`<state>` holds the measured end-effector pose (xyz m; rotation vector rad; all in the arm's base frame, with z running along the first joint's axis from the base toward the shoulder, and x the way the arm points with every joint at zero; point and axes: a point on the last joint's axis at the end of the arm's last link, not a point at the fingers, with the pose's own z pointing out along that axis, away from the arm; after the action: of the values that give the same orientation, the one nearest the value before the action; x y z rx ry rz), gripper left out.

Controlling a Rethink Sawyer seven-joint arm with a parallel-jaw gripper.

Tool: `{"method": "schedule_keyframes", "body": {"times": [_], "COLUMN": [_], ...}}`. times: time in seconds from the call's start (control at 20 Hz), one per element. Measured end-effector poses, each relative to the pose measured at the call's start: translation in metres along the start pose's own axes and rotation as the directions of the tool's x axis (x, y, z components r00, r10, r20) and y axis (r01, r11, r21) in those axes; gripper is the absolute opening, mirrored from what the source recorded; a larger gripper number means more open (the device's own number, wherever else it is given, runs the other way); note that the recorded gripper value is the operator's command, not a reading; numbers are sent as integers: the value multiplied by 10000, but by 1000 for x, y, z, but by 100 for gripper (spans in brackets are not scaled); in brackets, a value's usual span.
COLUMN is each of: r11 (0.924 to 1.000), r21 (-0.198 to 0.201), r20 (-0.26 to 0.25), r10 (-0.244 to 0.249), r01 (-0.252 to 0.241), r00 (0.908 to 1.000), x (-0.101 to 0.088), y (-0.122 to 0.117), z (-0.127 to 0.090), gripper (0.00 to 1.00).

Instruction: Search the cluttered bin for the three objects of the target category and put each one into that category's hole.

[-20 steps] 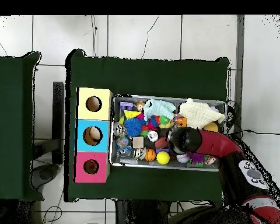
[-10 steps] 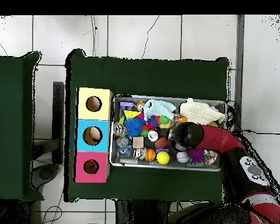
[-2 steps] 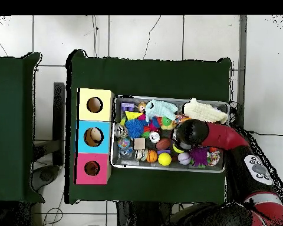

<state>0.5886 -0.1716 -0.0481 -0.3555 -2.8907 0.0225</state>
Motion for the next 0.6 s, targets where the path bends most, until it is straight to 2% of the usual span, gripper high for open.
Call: {"method": "schedule_keyframes", "body": {"times": [0.2, 0.25, 0.6], "r11": [9998, 9997, 9989], "r21": [193, 255, 389], "r20": [-305, -593, -1341], "r10": [-42, -53, -205], "r01": [48, 68, 260], "r00": [9995, 9982, 9907], "x": [-6, -7, -16], "y": [-7, -8, -13], "z": [0, -2, -10], "gripper": [0, 0, 0]}}
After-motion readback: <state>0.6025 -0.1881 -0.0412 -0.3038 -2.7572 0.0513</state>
